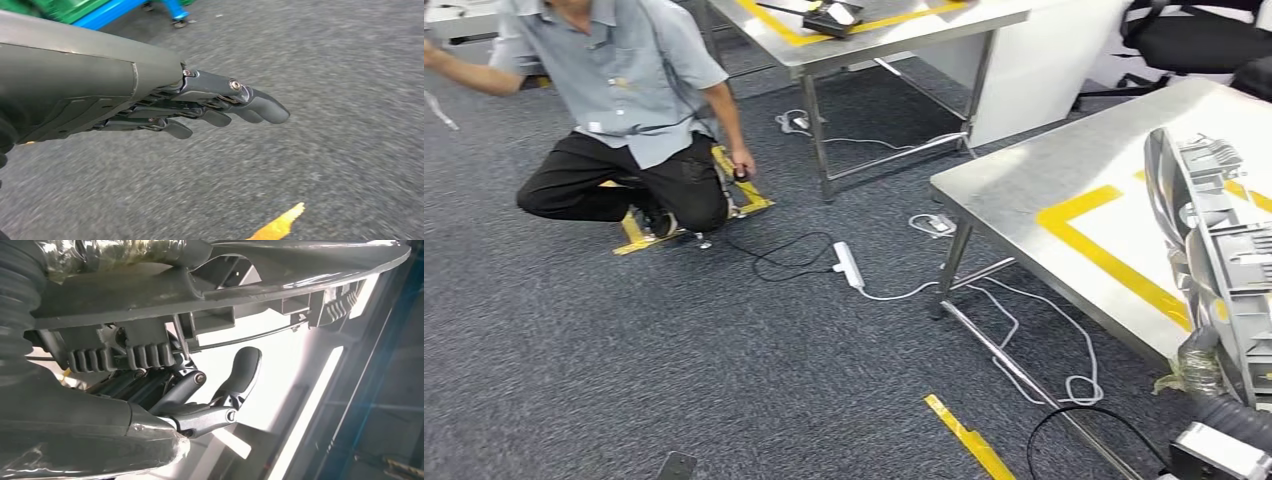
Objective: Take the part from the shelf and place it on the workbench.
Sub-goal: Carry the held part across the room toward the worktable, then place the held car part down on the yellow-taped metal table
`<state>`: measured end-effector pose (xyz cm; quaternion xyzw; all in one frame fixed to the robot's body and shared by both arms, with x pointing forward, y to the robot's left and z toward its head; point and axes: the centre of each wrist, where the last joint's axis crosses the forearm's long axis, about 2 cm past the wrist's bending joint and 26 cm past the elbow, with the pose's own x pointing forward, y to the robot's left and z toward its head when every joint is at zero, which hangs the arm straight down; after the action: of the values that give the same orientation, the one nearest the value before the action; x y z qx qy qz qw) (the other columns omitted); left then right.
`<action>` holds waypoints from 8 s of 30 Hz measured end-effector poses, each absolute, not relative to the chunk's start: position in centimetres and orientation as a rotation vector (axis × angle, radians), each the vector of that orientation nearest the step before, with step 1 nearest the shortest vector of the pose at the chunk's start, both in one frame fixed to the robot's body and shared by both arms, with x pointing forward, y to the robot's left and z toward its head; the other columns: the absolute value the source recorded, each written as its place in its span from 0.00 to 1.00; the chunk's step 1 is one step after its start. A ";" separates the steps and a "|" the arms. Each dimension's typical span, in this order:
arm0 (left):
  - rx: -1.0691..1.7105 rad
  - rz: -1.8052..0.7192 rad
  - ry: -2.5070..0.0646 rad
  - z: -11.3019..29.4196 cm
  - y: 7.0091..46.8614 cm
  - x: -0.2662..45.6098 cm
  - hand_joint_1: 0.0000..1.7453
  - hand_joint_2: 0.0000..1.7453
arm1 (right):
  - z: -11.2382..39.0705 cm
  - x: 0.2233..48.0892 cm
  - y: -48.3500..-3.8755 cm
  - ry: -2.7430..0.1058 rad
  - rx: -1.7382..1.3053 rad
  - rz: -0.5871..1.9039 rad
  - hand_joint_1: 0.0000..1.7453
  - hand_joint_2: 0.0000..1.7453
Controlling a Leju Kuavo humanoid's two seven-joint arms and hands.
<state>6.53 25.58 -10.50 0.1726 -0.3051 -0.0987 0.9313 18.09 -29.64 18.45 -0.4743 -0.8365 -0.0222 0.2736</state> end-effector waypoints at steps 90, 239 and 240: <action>0.203 -0.274 -0.722 -10.1 24.5 8.7 0.00 1.00 | 20.9 23.9 -24.7 -2.344 -1.136 0.219 1.00 1.00; 0.127 -0.377 -0.746 -9.9 23.7 9.7 0.00 1.00 | 23.2 30.2 -18.4 -2.294 -1.141 0.292 1.00 1.00; 0.127 -0.377 -0.747 -9.9 23.7 9.8 0.00 1.00 | 23.3 30.3 -18.5 -2.294 -1.148 0.291 1.00 1.00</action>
<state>9.79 23.73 -9.85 0.0615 -0.3625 -0.1831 0.9118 30.27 -18.52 23.25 -0.4275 -0.8539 0.1084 0.2764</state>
